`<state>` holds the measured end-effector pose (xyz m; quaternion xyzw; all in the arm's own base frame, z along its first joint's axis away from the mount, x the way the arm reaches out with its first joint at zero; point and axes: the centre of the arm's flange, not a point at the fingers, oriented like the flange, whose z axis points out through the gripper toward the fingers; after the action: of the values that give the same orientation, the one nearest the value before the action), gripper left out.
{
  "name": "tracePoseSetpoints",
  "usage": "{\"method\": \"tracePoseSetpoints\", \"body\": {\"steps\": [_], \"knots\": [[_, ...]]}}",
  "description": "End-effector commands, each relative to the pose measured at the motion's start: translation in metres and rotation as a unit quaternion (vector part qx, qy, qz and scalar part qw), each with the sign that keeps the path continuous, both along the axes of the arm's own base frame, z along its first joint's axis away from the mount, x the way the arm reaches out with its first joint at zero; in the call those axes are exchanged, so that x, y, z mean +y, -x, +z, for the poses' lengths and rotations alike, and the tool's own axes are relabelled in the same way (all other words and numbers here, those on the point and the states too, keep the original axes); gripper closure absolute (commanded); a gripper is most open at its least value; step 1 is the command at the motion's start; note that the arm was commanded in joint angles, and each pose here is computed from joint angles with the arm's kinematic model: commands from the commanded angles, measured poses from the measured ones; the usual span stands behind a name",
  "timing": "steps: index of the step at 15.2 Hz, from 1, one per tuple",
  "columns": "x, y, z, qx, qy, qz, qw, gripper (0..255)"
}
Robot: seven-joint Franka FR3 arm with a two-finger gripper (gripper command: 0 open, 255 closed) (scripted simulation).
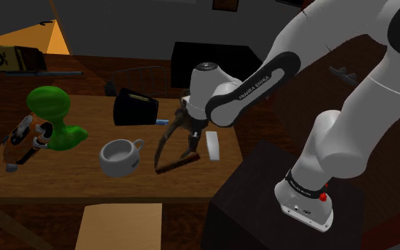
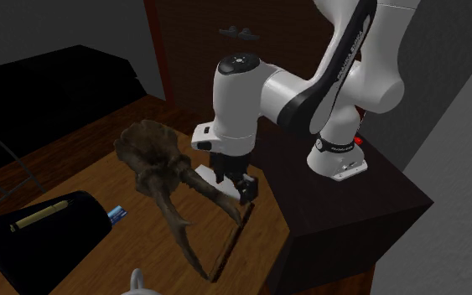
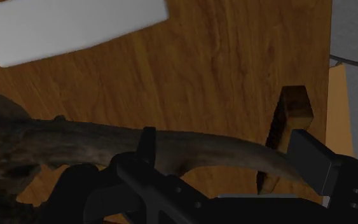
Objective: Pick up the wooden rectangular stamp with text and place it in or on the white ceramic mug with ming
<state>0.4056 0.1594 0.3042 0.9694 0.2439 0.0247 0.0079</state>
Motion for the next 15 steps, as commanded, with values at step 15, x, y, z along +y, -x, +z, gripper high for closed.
{"method": "tracePoseSetpoints", "body": {"steps": [15], "knots": [[0.073,0.003,-0.133,0.008,0.004,0.121,0.9926,0]]}}
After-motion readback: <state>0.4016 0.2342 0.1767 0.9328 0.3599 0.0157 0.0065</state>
